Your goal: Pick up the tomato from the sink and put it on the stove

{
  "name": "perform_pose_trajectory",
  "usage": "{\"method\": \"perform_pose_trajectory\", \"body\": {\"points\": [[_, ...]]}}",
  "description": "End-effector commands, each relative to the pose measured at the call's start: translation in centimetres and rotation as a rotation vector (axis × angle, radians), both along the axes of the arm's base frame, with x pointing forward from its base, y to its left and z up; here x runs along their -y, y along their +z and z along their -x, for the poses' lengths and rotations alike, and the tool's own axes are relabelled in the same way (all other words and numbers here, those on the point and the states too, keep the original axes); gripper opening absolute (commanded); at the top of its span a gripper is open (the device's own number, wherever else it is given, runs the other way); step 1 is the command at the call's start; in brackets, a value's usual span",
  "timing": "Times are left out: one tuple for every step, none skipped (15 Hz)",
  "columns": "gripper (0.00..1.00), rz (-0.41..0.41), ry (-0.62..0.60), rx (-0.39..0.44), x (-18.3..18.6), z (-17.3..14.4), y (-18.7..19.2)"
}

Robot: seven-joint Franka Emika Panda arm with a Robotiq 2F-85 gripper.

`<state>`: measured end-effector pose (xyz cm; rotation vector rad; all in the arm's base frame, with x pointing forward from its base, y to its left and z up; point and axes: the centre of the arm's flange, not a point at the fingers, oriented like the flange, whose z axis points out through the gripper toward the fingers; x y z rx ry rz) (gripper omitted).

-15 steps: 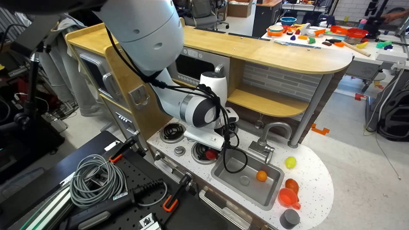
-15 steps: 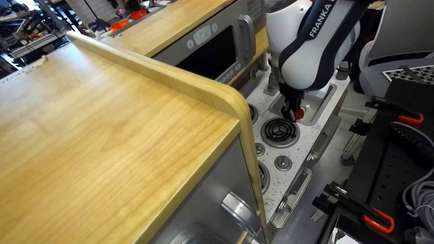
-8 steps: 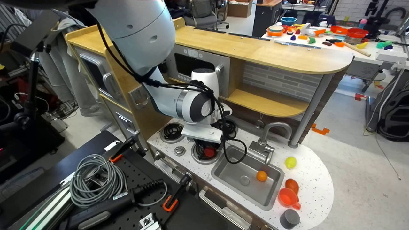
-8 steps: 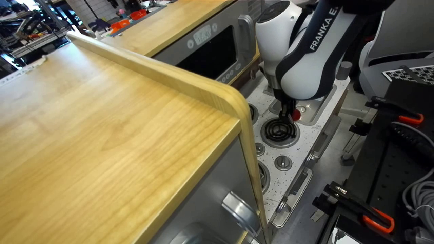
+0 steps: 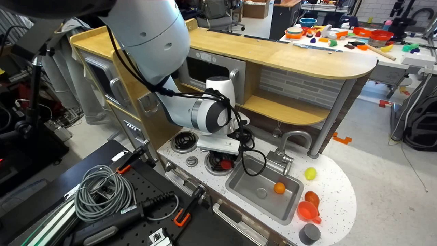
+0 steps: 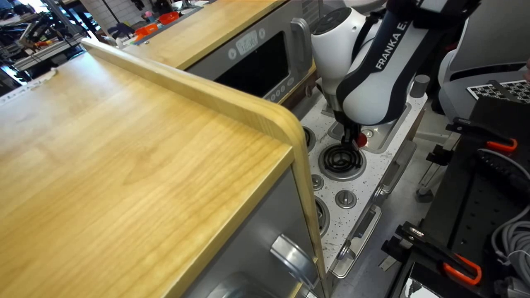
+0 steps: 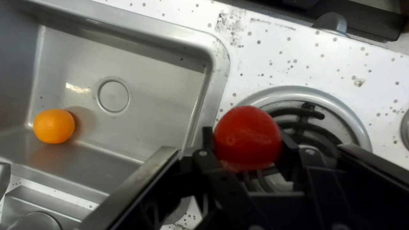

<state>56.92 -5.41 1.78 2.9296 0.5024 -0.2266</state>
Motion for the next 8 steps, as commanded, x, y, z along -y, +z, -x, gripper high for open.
{"method": "perform_pose_trajectory", "body": {"points": [[0.21, 0.025, 0.03, 0.0, 0.2, -0.9, -0.9], [0.21, 0.019, 0.035, -0.004, 0.1, -0.9, -0.9], [0.21, 0.012, 0.034, -0.006, -0.2, -1.0, -1.0], [0.21, 0.006, 0.033, -0.011, -0.4, -1.0, -0.9], [0.21, -0.005, 0.031, -0.017, -0.7, -1.0, -0.8], [0.21, -0.013, 0.032, -0.018, -0.9, -1.0, -0.8], [0.21, -0.022, 0.032, -0.021, -1.2, -1.1, -0.7], [0.21, -0.03, 0.034, -0.023, -1.5, -1.1, -0.6]]}}
